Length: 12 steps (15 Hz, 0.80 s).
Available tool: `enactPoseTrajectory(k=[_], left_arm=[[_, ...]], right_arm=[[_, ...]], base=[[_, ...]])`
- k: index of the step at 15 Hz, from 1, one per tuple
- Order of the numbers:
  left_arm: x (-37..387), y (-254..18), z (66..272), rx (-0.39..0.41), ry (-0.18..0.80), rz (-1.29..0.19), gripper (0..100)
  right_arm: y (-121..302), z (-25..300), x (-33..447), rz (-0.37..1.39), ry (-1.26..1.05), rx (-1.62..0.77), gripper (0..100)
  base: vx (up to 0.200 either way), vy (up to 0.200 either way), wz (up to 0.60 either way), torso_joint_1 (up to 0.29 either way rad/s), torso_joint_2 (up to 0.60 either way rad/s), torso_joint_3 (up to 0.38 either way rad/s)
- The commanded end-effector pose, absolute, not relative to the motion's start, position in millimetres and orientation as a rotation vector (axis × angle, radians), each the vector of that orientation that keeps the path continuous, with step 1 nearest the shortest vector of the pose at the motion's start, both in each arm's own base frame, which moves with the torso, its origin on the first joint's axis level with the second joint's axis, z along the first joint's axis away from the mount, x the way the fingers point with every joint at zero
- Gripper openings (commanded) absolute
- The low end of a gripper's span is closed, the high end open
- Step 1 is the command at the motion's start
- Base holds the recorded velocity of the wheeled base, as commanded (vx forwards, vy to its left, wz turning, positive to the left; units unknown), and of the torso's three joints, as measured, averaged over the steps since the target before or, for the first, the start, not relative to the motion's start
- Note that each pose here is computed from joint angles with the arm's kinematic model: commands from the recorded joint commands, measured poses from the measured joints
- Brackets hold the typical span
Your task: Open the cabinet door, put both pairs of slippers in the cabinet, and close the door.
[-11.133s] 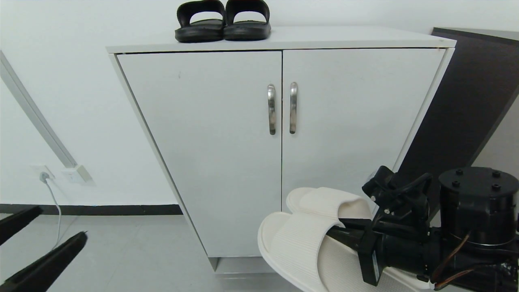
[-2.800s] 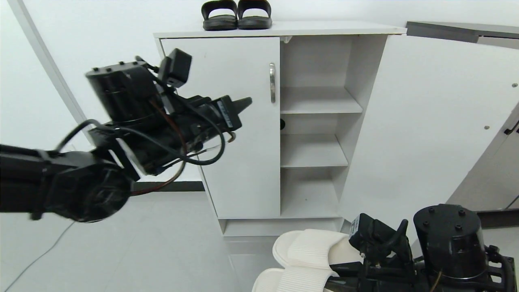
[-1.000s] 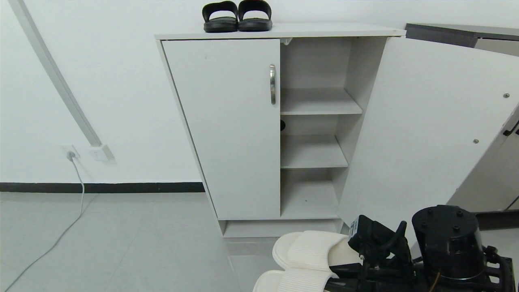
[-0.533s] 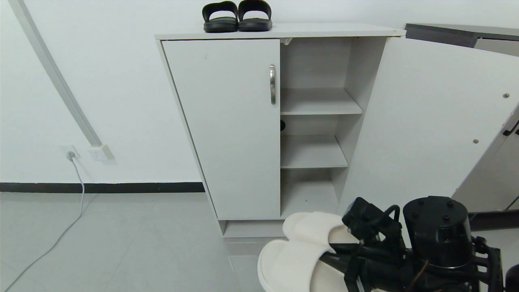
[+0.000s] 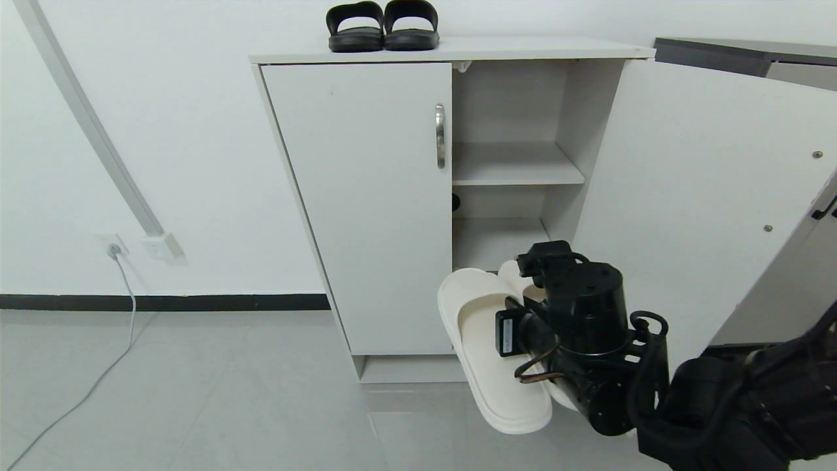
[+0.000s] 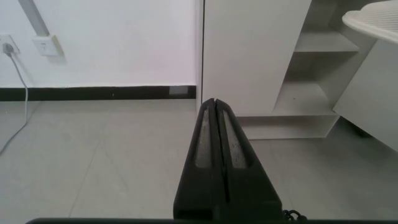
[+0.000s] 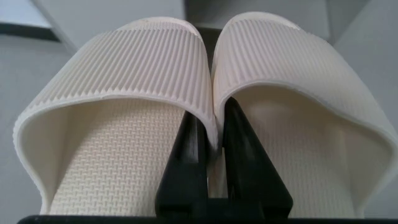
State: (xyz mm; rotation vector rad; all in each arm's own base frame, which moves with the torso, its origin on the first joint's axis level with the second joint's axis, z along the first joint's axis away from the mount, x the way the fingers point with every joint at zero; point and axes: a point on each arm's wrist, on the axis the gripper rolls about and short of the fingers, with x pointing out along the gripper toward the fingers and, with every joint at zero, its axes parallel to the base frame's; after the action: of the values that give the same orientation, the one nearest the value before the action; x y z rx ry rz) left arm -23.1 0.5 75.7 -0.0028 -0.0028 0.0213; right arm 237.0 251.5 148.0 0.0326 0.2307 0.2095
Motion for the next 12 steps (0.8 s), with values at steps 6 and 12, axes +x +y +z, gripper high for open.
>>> enactPoseTrajectory(k=[6, 12], left_arm=[[-22.9, 0.5, 75.7, -0.003, 0.000, 0.021, 0], [-22.9, 0.5, 75.7, -0.003, 0.000, 0.021, 0]], right_arm=[[264.7, 133.6, 250.2, 0.165, 0.239, 0.014, 0], [266.8, 124.6, 253.0, 0.152, 0.251, 0.001, 0]], base=[[0.000, 0.000, 0.00, 0.000, 0.00, 0.000], [0.000, -0.133, 0.00, 0.002, 0.00, 0.002]])
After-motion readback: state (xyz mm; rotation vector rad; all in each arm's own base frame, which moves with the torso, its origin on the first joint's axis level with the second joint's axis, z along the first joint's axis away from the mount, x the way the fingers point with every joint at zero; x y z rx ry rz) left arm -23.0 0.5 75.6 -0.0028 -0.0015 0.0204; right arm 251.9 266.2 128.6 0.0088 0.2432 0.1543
